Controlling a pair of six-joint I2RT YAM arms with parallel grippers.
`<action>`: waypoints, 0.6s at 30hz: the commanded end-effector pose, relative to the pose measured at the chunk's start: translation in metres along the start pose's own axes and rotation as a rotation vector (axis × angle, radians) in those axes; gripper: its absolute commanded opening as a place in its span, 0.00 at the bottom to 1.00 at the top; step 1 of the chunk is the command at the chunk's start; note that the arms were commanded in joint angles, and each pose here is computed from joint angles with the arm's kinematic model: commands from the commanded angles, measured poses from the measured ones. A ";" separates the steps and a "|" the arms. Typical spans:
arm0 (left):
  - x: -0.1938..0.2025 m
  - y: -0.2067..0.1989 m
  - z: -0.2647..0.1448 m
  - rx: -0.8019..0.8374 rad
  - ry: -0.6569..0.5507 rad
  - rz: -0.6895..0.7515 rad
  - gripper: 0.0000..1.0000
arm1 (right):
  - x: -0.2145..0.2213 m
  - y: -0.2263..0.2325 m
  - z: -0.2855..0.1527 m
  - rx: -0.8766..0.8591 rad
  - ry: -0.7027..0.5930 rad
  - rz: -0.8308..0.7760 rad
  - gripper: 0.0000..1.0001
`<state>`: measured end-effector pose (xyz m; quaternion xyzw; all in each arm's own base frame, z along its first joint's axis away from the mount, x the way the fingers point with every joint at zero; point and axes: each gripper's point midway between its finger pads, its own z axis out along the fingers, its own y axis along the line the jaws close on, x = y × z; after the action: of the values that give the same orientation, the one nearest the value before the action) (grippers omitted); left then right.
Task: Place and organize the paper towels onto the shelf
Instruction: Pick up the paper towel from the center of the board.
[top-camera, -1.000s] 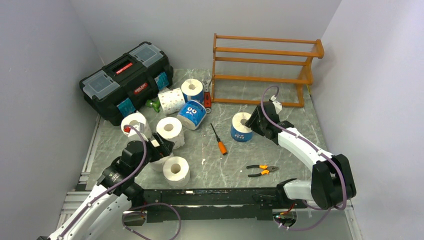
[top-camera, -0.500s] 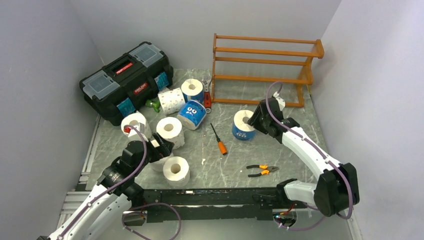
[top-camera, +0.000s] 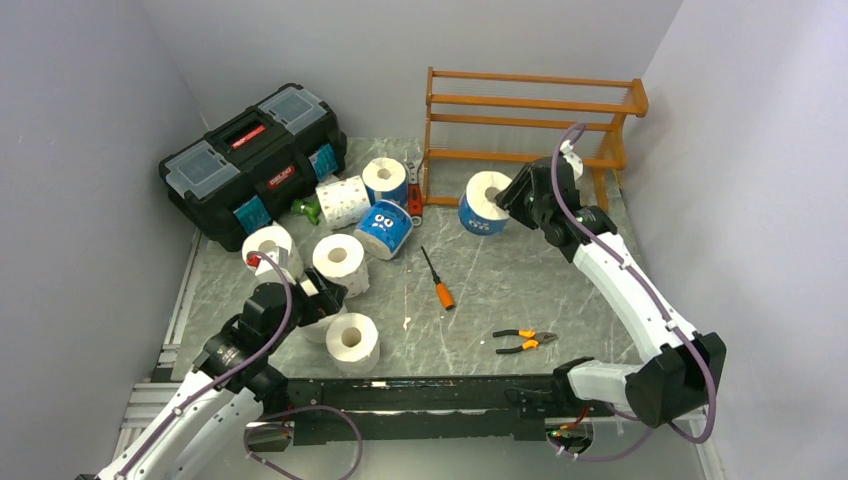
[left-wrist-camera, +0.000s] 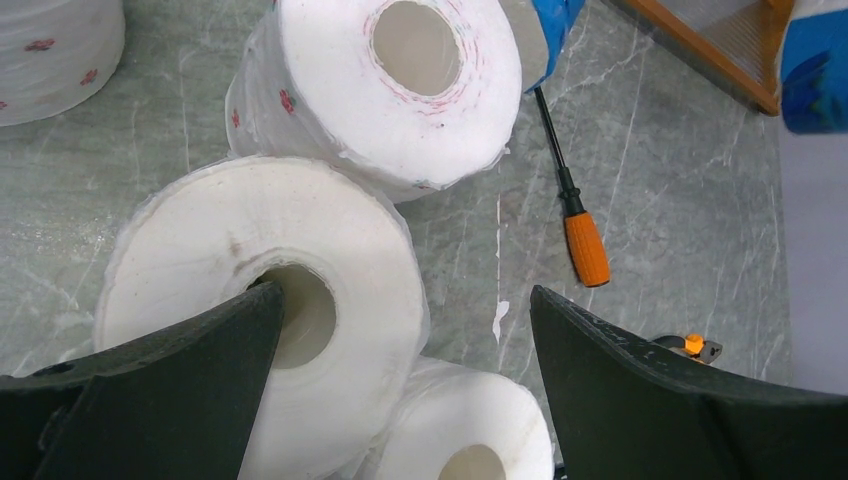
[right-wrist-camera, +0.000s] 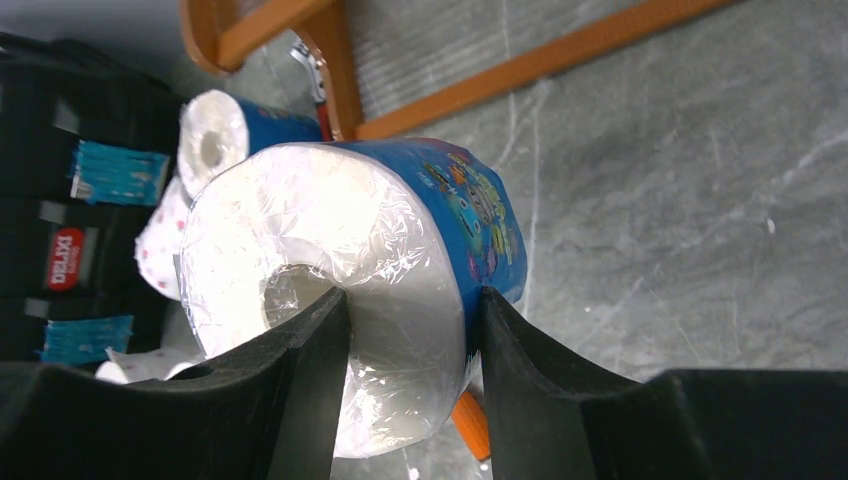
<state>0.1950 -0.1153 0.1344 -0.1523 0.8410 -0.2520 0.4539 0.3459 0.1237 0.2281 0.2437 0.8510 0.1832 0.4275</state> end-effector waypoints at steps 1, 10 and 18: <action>-0.016 -0.013 -0.007 0.041 -0.041 0.005 0.99 | -0.046 0.038 -0.003 -0.068 -0.106 0.056 0.32; -0.019 -0.018 -0.010 0.051 -0.038 0.010 0.99 | -0.077 0.077 0.017 -0.106 -0.131 0.069 0.32; -0.021 -0.018 -0.010 0.043 -0.040 0.007 0.99 | -0.099 0.100 0.035 -0.110 -0.153 0.060 0.32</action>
<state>0.1953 -0.1163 0.1459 -0.1517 0.8353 -0.2599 0.4600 0.4294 0.1479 0.2749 0.2556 0.8335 0.1928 0.4503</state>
